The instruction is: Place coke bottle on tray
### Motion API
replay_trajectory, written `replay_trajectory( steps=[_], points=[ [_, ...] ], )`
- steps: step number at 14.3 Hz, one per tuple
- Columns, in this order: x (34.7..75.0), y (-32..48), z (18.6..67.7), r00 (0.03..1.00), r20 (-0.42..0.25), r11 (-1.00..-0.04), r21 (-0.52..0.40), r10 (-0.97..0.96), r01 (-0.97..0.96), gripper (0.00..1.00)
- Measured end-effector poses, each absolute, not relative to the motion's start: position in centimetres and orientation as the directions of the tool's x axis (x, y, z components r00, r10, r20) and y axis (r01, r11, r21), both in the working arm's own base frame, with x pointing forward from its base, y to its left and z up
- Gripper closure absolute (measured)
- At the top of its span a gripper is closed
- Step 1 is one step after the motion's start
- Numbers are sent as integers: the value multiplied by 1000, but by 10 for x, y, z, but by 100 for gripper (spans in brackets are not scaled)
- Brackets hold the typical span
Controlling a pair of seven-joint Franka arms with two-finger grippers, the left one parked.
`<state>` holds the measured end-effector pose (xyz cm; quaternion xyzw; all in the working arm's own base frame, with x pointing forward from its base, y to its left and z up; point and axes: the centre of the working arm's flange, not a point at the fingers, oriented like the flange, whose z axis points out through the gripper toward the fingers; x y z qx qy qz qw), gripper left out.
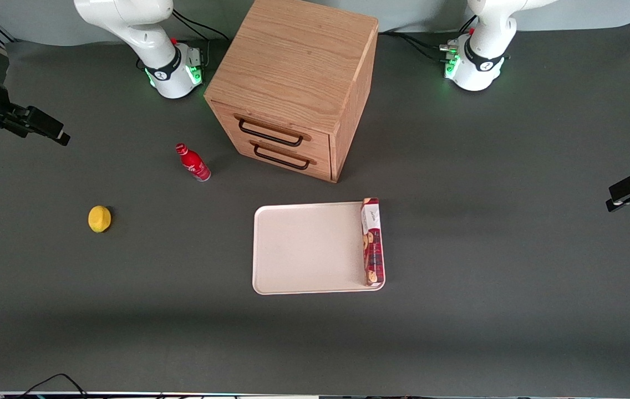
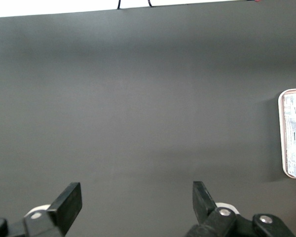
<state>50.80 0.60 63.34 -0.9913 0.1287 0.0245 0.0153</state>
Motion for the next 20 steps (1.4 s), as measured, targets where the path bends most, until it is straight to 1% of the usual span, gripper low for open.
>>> replay_trajectory(
  steps=[4, 20],
  points=[
    [516, 10, 634, 966, -81, -969, -14, -247, -249, 0],
    [519, 10, 633, 965, -87, -969, -11, -246, -248, 0]
  ],
)
